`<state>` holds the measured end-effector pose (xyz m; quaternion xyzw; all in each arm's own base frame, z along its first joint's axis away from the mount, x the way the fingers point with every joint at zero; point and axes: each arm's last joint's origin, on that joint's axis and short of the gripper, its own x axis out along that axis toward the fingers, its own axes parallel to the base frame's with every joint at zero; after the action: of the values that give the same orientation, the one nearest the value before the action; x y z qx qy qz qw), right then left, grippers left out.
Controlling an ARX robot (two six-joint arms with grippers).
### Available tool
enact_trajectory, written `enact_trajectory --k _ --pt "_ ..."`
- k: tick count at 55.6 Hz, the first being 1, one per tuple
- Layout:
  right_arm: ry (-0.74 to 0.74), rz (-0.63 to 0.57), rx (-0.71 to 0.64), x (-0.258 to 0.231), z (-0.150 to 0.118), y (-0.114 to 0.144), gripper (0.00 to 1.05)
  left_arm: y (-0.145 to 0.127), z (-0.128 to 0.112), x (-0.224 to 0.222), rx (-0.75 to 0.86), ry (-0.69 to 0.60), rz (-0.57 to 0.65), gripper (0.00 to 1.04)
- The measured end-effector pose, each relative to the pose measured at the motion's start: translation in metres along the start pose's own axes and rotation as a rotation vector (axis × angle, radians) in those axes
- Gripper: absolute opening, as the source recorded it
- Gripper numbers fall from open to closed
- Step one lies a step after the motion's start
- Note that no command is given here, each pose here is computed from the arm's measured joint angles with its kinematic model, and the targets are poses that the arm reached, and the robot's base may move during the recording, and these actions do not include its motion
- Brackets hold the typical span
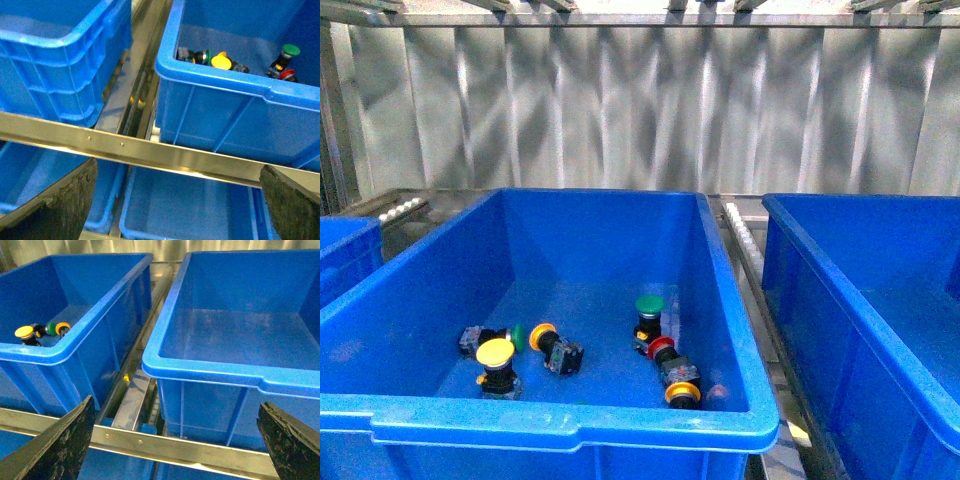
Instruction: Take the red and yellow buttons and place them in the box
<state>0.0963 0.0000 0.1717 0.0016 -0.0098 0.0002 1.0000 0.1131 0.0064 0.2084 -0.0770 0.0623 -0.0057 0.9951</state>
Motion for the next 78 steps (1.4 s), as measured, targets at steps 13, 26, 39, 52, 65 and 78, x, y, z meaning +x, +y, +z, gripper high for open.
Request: enact_trajectory --k 13,26,39,52,65,78 --pt "0.0 -0.001 0.0 0.0 0.0 0.0 0.98 -0.013 0.101 0.033 -0.016 -0.123 -0.075 0.97" --pt "0.0 0.0 0.0 0.0 0.0 0.0 0.98 -0.025 0.124 0.127 -0.034 0.136 0.016 0.97" --pt "0.0 -0.001 0.0 0.0 0.0 0.0 0.98 -0.064 0.123 0.196 0.015 0.268 -0.013 0.97" --pt "0.0 -0.001 0.0 0.0 0.0 0.0 0.98 -0.099 0.106 0.244 0.076 0.445 0.065 0.97" --pt "0.0 -0.001 0.0 0.0 0.0 0.0 0.98 -0.117 0.085 0.277 0.109 0.537 0.141 0.97" --pt "0.0 -0.001 0.0 0.0 0.0 0.0 0.98 -0.127 0.065 0.298 0.114 0.608 0.173 0.97"
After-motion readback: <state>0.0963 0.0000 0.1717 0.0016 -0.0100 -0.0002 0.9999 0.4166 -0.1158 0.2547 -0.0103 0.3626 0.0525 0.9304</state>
